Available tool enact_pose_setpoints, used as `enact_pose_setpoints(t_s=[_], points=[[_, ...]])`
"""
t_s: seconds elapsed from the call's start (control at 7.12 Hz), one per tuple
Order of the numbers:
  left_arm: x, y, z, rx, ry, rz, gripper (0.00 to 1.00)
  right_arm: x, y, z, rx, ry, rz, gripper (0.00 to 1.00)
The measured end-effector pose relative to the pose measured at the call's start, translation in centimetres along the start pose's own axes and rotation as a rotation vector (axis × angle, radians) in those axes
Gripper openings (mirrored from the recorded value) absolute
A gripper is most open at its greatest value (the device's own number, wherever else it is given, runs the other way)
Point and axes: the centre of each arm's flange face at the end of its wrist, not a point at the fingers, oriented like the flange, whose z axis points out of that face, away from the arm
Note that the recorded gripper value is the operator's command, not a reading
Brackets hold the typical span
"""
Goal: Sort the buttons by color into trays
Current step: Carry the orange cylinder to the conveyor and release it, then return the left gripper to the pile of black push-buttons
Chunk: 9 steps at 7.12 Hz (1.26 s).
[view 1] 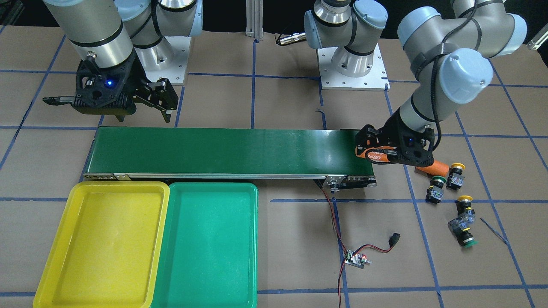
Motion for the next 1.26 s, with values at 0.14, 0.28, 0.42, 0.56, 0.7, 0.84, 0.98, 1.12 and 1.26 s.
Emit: enact_pose_setpoints(t_s=[0.14,0.28,0.42,0.56,0.7,0.84,0.98,1.12,1.26], points=[[1.6,1.9,1.4,-0.022,0.002,-0.059,0.12,0.0,0.0,0.0,0.000,0.000,0.000,1.00],[2.3,3.2,3.0,-0.039,0.004,-0.100,0.13,0.0,0.0,0.0,-0.001,0.000,-0.001,1.00],[2.7,3.8,4.7,-0.036,0.001,-0.126,0.18,0.0,0.0,0.0,-0.001,0.000,-0.001,1.00],[3.1,3.8,5.8,-0.019,-0.002,-0.139,0.68,0.0,0.0,0.0,-0.002,0.000,-0.001,1.00],[3.5,3.7,6.5,-0.001,-0.006,-0.139,1.00,0.0,0.0,0.0,-0.002,0.000,-0.001,1.00],[3.7,3.6,6.8,0.004,-0.007,-0.133,1.00,0.0,0.0,0.0,-0.002,0.000,-0.001,1.00],[3.8,3.5,6.7,0.011,-0.009,-0.124,1.00,0.0,0.0,0.0,-0.001,0.000,-0.001,1.00],[4.0,3.4,5.8,0.030,-0.013,-0.115,1.00,0.0,0.0,0.0,-0.001,0.000,-0.002,1.00],[4.0,3.3,4.6,0.049,-0.016,-0.113,1.00,0.0,0.0,0.0,0.000,0.000,-0.002,1.00]])
